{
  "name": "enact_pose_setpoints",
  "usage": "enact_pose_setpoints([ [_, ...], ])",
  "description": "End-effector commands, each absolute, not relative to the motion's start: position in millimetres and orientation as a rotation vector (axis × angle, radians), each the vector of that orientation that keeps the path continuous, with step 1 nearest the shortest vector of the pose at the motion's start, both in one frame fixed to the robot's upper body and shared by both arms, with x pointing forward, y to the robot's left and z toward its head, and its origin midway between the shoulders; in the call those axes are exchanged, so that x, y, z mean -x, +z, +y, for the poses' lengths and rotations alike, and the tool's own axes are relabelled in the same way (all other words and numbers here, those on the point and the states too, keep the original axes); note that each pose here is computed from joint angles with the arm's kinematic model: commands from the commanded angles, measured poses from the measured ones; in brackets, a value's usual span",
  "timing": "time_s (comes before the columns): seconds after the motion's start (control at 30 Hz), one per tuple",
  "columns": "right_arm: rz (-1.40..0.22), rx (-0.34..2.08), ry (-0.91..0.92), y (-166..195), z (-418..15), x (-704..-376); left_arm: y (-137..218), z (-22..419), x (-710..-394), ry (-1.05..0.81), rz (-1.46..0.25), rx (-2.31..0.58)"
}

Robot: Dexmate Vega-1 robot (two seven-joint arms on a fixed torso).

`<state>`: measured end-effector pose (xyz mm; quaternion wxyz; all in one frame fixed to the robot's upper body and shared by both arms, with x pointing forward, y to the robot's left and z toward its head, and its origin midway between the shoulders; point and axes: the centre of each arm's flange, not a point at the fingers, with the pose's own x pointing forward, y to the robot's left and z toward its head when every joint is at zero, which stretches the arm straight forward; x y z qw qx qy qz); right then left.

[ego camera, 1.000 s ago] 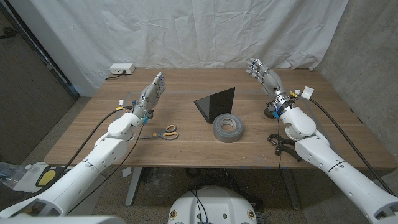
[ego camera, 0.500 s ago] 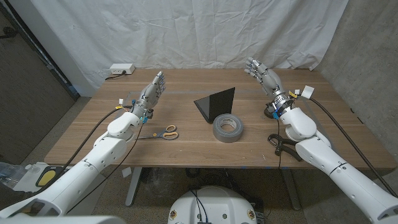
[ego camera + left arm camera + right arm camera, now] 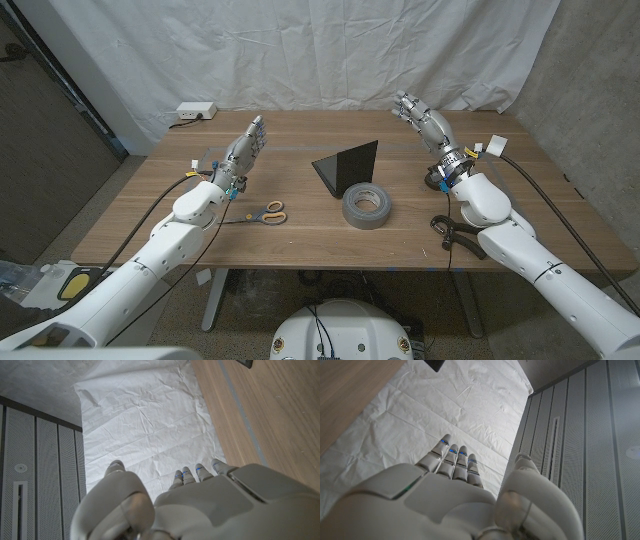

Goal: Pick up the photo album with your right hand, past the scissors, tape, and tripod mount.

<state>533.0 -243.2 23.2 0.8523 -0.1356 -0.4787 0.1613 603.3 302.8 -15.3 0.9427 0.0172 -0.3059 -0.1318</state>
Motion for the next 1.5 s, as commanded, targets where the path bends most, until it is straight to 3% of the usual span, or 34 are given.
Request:
enact_pose_setpoints([
  [0.03, -1.025, 0.345, 0.358, 27.0, -239.7, -529.2, -15.4, 297.1, -603.3, -0.268, -0.631, -0.038],
  [1.5, -1.094, 0.493, 0.370, 42.5, -235.0, -512.8, 3.3, 287.2, -606.2, -0.278, -0.622, -0.092],
])
